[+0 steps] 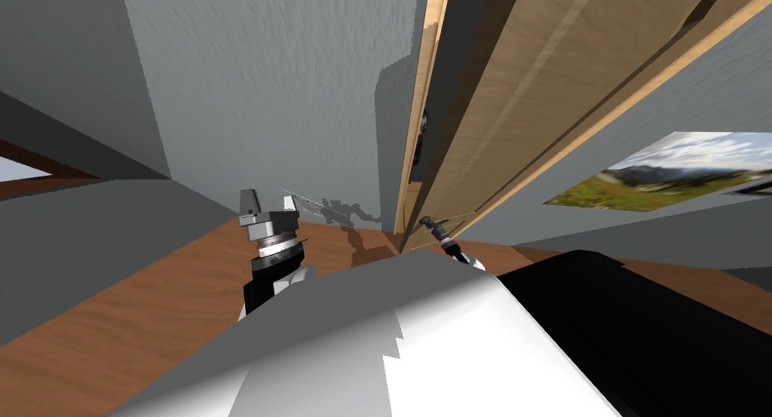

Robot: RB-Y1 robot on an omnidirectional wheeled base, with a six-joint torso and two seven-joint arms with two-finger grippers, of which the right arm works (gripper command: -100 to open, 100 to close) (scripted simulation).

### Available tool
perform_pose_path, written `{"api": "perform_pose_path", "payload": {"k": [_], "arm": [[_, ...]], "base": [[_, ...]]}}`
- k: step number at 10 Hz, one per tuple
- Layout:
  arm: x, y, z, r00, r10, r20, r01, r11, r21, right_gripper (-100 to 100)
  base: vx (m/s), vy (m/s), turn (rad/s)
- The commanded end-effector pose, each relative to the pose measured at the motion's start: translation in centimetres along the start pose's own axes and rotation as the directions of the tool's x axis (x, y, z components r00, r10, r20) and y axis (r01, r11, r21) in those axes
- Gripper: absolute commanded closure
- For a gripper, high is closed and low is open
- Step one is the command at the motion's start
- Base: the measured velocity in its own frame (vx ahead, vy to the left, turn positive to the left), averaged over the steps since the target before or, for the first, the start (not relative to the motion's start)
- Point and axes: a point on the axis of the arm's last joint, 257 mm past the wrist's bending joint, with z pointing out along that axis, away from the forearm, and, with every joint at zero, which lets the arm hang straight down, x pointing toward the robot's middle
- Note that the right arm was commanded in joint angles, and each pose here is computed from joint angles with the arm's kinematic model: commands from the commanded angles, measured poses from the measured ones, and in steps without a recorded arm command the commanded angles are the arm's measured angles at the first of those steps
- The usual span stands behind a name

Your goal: Pull the door open

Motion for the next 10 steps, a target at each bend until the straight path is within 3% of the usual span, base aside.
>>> {"api": "perform_pose_path", "payload": {"k": [1, 3, 4, 5, 10], "arm": [[-0.5, 0.2, -0.97, 1.000, -0.005, -0.010, 0.005, 1.000, -0.005, 100], [-0.7, 0.3, -1.75, 1.000, -0.006, -0.022, 0.006, 1.000, -0.007, 100], [-0.6, 0.2, -1.46, 1.000, -0.003, -0.017, 0.003, 1.000, -0.004, 100], [-0.6, 0.1, -2.17, 1.000, -0.002, -0.026, 0.001, 1.000, -0.004, 100], [-1.0, 0.2, -3.77, 0.999, -0.005, -0.042, 0.004, 1.000, -0.008, 100]], "base": [[-0.215, -0.073, 0.181], [-0.212, -0.054, 0.161], [-0.097, -0.035, 0.029], [-0.154, -0.061, 0.207], [-0.230, -0.103, 0.183]]}}
